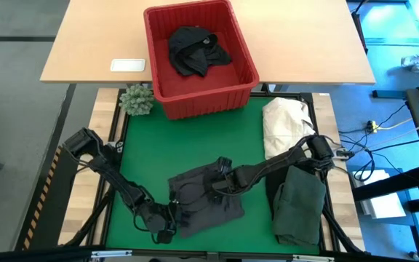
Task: Fold laundry
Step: Fold the gray pants
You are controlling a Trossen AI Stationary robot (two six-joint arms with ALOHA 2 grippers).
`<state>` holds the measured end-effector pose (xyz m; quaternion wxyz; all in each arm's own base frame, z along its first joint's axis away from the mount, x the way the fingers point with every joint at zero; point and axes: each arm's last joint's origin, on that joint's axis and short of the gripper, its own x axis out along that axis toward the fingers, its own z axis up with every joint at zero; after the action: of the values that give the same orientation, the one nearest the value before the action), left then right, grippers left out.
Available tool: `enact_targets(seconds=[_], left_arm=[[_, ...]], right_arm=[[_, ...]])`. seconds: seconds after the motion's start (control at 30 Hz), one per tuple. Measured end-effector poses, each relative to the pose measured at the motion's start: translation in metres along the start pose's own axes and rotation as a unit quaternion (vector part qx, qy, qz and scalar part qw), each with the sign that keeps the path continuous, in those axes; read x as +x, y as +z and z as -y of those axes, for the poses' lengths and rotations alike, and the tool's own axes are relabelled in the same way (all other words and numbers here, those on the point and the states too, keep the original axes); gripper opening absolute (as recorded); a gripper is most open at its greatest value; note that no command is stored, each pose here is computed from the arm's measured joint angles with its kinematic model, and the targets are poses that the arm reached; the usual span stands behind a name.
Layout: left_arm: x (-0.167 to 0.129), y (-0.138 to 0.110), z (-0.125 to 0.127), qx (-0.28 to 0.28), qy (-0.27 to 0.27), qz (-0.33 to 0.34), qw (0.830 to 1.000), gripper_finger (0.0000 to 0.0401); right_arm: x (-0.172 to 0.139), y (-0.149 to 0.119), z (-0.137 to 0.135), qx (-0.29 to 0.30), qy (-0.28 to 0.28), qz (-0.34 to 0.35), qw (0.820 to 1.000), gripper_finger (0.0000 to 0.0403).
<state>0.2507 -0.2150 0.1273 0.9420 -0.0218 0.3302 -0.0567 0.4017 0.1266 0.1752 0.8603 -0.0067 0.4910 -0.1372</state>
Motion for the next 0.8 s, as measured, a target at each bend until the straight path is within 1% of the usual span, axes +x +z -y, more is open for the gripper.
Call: enact_targets(seconds=[0.1,0.27,0.37,0.5,0.6,0.7,0.8], left_arm=[[0.001,0.000,0.000,0.000,0.001,-0.001,1.000,0.0141],[0.001,-0.001,-0.001,0.002,0.004,-0.003,1.000,0.0141],[0.001,-0.001,-0.001,0.002,0.005,-0.004,1.000,0.0141],[0.001,-0.002,-0.001,0.003,0.005,-0.004,1.000,0.0141],[0.001,-0.002,-0.001,0.003,0.006,-0.005,1.000,0.0141],[0.001,-0.002,-0.001,0.003,0.006,-0.005,1.000,0.0141],[0.001,-0.002,-0.001,0.003,0.007,-0.004,1.000,0.0141]], right_arm=[[-0.009,0.002,0.002,0.002,0.013,0.000,1.000,0.0005],[-0.052,0.013,-0.004,0.007,0.038,0.062,0.997,0.0005],[-0.072,0.011,-0.014,-0.003,0.050,0.088,0.995,0.0005],[-0.086,0.002,-0.033,-0.038,0.070,0.102,0.992,0.0005],[-0.082,-0.010,-0.048,-0.052,0.083,0.091,0.991,0.0005],[-0.069,-0.024,-0.061,-0.063,0.090,0.062,0.992,0.0005],[-0.056,-0.033,-0.070,-0.072,0.089,0.042,0.993,0.0005]])
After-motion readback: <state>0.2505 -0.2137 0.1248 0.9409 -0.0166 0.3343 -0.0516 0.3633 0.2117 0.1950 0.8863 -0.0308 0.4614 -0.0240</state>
